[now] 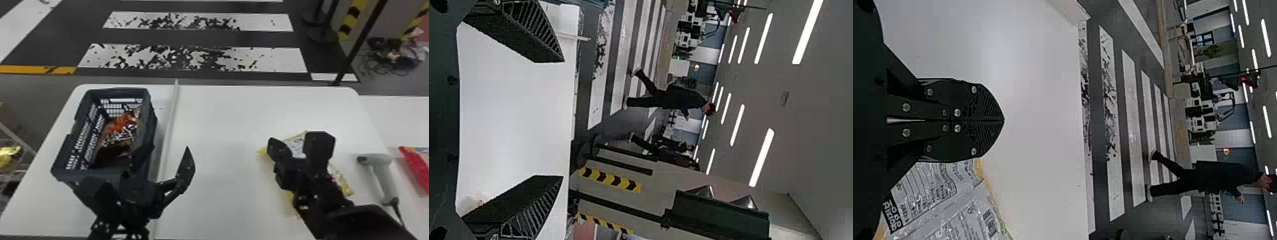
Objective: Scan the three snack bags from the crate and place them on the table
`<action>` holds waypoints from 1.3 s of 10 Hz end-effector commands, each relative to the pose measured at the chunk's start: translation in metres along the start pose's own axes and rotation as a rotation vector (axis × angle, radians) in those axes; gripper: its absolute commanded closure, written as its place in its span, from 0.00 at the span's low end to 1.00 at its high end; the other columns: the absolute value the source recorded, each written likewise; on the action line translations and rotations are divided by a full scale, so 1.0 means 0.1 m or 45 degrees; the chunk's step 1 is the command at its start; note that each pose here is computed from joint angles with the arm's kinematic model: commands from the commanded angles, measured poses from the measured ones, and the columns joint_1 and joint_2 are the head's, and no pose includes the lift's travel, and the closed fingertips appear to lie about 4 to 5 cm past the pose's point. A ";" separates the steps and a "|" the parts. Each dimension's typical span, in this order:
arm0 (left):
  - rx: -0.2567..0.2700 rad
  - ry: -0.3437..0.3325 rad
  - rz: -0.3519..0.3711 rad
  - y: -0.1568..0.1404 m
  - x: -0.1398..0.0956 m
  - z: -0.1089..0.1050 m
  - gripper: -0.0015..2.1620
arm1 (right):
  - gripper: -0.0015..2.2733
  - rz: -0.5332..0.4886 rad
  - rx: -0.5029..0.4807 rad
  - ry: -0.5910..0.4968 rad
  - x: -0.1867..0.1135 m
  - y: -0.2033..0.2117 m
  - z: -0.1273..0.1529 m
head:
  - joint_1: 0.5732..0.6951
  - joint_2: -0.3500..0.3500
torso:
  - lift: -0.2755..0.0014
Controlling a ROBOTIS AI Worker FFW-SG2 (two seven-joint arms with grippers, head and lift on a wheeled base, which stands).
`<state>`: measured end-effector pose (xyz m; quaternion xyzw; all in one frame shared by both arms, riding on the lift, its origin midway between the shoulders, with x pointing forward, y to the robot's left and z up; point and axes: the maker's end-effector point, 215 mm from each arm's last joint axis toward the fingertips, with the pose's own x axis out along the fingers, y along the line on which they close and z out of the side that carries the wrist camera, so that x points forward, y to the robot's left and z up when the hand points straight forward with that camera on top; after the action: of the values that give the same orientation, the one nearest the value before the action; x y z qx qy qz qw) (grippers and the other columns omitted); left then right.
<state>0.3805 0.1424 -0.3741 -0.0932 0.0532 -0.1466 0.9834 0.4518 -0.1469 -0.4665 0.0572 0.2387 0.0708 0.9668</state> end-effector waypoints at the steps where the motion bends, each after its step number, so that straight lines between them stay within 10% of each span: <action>1: -0.005 -0.001 -0.012 -0.05 0.03 0.00 0.02 | 0.91 -0.035 0.022 -0.031 -0.16 -0.23 0.16 | 1.00 0.50 | 0.77; 13: -0.008 0.011 -0.064 -0.22 0.00 -0.05 0.02 | 0.91 -0.376 0.091 -0.018 -0.54 -2.04 -0.55 | 1.00 0.07 | 0.77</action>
<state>0.3741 0.1214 -0.3742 -0.0970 0.0549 -0.1715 0.9789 0.4032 -0.3436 -0.5167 0.0573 0.2400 -0.0742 0.9662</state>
